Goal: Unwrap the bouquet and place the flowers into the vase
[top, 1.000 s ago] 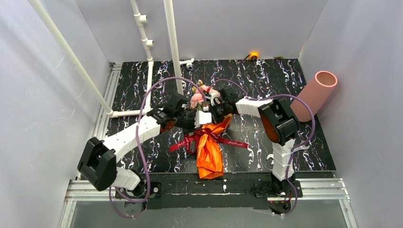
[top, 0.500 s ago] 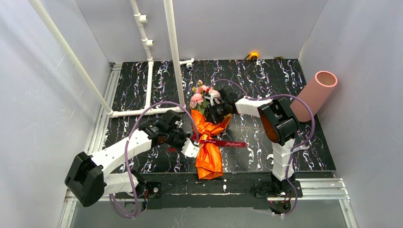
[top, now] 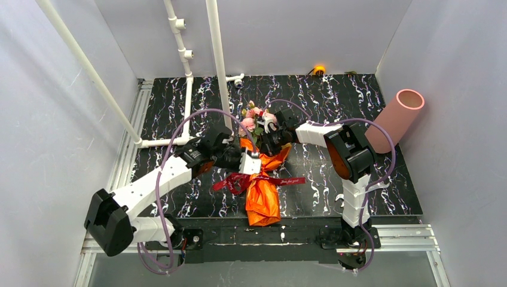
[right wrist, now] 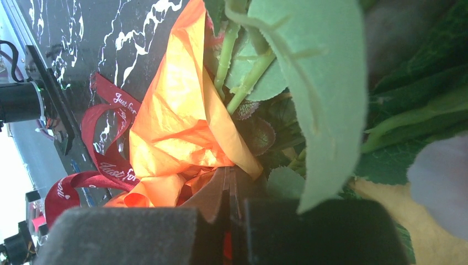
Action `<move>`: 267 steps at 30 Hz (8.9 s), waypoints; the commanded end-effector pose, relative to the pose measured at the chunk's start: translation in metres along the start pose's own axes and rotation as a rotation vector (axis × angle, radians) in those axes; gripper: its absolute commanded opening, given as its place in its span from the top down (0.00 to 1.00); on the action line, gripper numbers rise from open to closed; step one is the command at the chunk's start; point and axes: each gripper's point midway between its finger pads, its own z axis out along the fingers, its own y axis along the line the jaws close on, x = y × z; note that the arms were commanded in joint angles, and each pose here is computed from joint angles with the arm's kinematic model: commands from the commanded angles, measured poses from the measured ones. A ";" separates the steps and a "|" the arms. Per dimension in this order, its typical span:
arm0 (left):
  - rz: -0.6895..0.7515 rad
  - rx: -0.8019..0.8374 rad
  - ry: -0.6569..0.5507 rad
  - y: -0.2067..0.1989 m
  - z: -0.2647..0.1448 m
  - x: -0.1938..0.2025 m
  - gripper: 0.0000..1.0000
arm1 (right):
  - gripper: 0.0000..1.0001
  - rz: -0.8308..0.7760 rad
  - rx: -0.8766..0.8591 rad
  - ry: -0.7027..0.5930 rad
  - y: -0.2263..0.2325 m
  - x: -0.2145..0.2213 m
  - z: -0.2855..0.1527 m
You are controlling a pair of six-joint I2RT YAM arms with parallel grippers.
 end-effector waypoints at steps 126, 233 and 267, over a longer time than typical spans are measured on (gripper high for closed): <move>-0.326 0.085 0.074 0.023 0.092 0.077 0.71 | 0.99 0.073 0.285 0.212 -0.077 0.068 0.007; -0.348 -0.189 0.013 0.061 -0.015 0.055 0.42 | 0.99 0.027 0.339 0.239 -0.087 0.070 -0.009; -0.600 -0.436 0.246 0.092 -0.051 0.125 1.00 | 0.99 0.047 0.339 0.240 -0.094 0.073 -0.009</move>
